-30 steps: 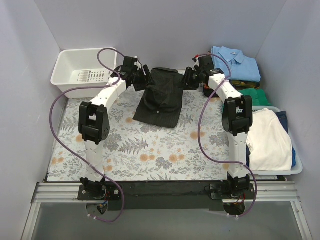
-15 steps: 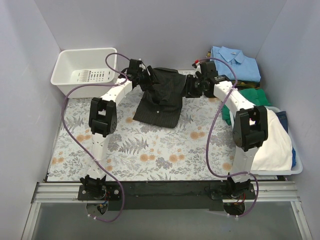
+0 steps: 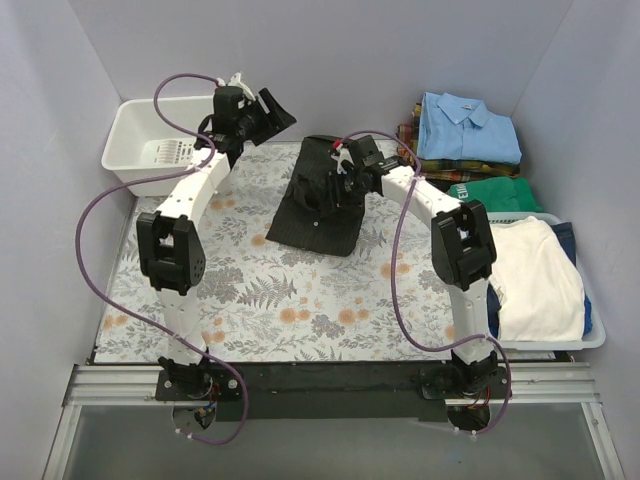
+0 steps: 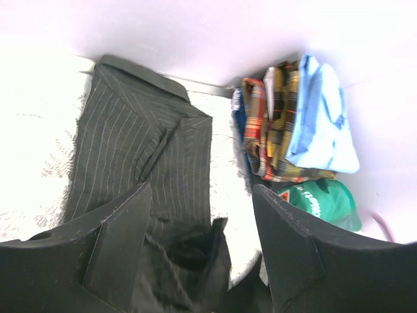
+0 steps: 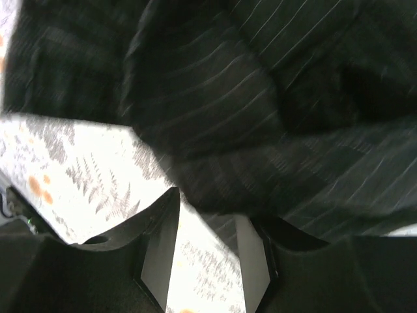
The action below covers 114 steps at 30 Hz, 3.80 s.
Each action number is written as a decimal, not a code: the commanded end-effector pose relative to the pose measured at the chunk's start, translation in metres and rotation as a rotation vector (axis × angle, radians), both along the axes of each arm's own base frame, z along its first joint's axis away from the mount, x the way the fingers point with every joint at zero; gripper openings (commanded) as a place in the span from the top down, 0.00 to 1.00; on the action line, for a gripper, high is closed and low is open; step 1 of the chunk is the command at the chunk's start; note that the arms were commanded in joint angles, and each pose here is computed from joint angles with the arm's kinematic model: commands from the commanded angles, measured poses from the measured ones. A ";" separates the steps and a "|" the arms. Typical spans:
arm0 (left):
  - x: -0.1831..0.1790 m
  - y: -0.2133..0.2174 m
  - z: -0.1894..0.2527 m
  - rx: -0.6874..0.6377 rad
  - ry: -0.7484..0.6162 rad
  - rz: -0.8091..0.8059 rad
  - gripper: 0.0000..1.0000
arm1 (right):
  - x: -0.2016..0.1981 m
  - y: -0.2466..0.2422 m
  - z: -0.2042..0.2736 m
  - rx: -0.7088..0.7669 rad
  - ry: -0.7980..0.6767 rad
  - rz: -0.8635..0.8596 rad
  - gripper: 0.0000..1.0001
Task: Fold and stack the long sleeve shirts
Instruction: Fold the shirt
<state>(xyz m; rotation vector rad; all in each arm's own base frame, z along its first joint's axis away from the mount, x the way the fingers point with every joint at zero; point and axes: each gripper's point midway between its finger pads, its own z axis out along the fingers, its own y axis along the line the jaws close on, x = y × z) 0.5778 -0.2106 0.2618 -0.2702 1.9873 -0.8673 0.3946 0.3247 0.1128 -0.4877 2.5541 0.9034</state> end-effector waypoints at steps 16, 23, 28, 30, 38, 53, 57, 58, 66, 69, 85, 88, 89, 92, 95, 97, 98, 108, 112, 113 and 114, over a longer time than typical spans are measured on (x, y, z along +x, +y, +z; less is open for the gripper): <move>-0.161 0.017 -0.107 0.174 0.351 -0.102 0.39 | 0.135 -0.024 -0.021 0.035 -0.048 -0.299 0.53; -0.199 0.010 -0.149 0.164 0.575 -0.071 0.39 | 0.129 -0.041 -0.003 -0.010 -0.116 -0.309 0.53; -0.230 0.014 -0.161 0.158 0.663 -0.076 0.36 | 0.125 -0.053 0.019 -0.025 -0.165 -0.326 0.53; -0.243 0.012 -0.171 0.132 0.710 -0.087 0.36 | 0.123 -0.057 0.026 -0.028 -0.175 -0.328 0.53; -0.227 -0.029 -0.175 -0.044 0.658 -0.117 0.26 | 0.111 -0.072 0.049 -0.010 -0.201 -0.345 0.53; -0.242 -0.056 -0.231 -0.143 0.795 0.032 0.20 | 0.101 -0.095 0.098 0.073 -0.261 -0.367 0.53; -0.229 -0.053 -0.241 -0.169 0.757 0.131 0.19 | 0.097 -0.099 0.094 0.079 -0.246 -0.369 0.53; -0.227 -0.054 -0.240 -0.182 0.750 0.143 0.19 | 0.097 -0.101 0.094 0.080 -0.243 -0.370 0.53; -0.227 -0.048 -0.258 -0.171 0.769 0.210 0.28 | 0.093 -0.109 0.087 0.080 -0.226 -0.377 0.53; -0.226 -0.048 -0.266 -0.161 0.787 0.220 0.45 | 0.092 -0.111 0.085 0.082 -0.219 -0.380 0.53; -0.266 -0.004 -0.242 0.200 0.783 -0.107 1.00 | 0.075 -0.112 0.066 0.081 -0.166 -0.345 0.53; -0.289 0.020 -0.234 0.262 0.792 -0.151 1.00 | 0.070 -0.107 0.061 0.097 -0.142 -0.320 0.53; -0.291 0.026 -0.222 0.274 0.763 -0.151 1.00 | 0.069 -0.106 0.059 0.104 -0.133 -0.312 0.53; -0.308 0.059 -0.214 0.319 0.783 -0.101 1.00 | 0.066 -0.102 0.048 0.109 -0.099 -0.297 0.53; -0.319 0.096 -0.206 0.310 0.802 -0.028 1.00 | 0.066 -0.100 0.035 0.097 -0.073 -0.292 0.53; -0.317 0.118 -0.201 0.300 0.799 0.021 0.91 | 0.068 -0.097 0.021 0.083 -0.059 -0.282 0.53; -0.314 0.124 -0.197 0.309 0.784 0.020 0.89 | 0.072 -0.095 0.023 0.085 -0.068 -0.277 0.53; -0.295 0.141 -0.161 0.207 0.762 0.094 0.39 | 0.065 -0.024 -0.012 0.026 -0.071 -0.081 0.53; -0.285 0.137 -0.141 0.170 0.704 0.091 0.33 | 0.062 -0.013 -0.038 0.016 -0.019 -0.075 0.53; -0.281 0.136 -0.140 0.164 0.702 0.092 0.32 | 0.063 -0.016 -0.044 0.006 -0.002 -0.095 0.53; -0.277 0.135 -0.137 0.159 0.689 0.090 0.32 | 0.061 -0.018 -0.051 -0.009 0.013 -0.105 0.54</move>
